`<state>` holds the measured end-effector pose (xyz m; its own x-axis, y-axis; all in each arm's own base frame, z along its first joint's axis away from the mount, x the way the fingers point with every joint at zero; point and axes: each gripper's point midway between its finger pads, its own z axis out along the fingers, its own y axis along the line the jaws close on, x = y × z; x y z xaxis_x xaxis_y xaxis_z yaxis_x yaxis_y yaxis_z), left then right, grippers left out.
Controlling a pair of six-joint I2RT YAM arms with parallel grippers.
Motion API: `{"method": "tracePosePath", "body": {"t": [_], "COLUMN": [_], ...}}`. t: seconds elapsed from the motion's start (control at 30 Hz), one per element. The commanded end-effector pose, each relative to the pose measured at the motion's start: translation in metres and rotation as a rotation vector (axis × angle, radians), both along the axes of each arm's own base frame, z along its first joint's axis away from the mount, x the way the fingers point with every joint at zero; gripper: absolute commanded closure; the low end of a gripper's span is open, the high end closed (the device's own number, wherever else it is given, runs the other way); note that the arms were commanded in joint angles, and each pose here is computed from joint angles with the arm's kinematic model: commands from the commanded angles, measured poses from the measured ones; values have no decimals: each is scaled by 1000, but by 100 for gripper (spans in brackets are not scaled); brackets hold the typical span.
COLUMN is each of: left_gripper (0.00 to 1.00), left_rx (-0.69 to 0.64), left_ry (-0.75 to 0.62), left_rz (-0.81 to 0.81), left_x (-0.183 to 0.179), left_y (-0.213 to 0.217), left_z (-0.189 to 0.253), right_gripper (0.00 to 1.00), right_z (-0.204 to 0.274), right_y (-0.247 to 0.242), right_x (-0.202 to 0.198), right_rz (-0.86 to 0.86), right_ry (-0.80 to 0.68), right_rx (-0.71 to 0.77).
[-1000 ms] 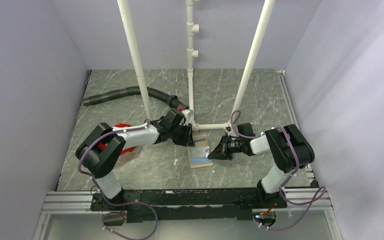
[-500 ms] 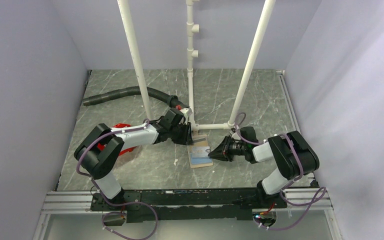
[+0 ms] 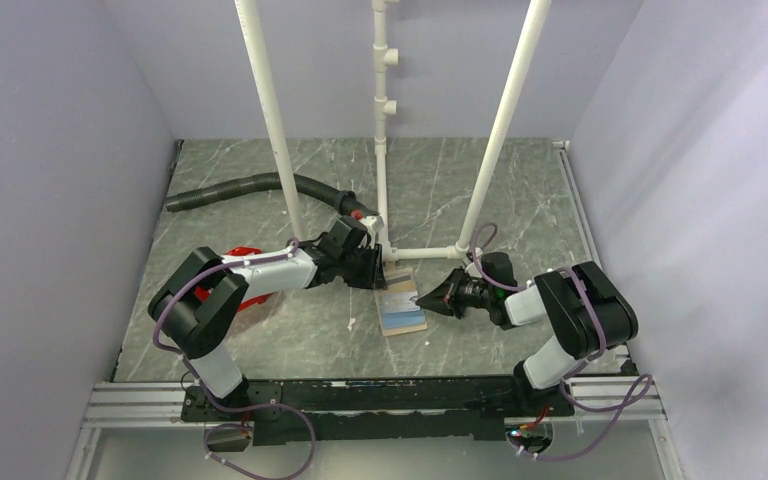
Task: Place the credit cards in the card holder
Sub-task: Insert the credit card into the card holder.
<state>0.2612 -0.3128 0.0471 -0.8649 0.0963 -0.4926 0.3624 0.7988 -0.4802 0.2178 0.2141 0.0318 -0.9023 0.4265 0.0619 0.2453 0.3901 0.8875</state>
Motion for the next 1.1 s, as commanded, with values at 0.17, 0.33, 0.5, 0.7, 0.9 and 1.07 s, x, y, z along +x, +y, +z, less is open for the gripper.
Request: {"method": "tracePosePath", "body": {"t": [0.17, 0.33, 0.5, 0.7, 0.9, 1.07], "left_gripper": [63, 64, 65, 66, 66, 66], "left_rx": [-3, 30, 31, 24, 16, 5], "left_ry": [-54, -59, -56, -48, -47, -42], "left_rz": [32, 53, 46, 48, 48, 45], "left_x": [12, 18, 20, 17, 14, 12], "left_y": [5, 9, 7, 8, 9, 8], "left_z": [18, 13, 9, 8, 10, 10], "right_gripper": [100, 100, 100, 100, 100, 100], "right_z": [-5, -7, -6, -8, -9, -7], "right_y": [5, 7, 8, 7, 3, 0], "right_x": [1, 0, 4, 10, 20, 30], "right_rz": [33, 39, 44, 26, -14, -64], "right_ry": [29, 41, 33, 26, 0, -44], "right_rx": [16, 24, 15, 6, -37, -46]}}
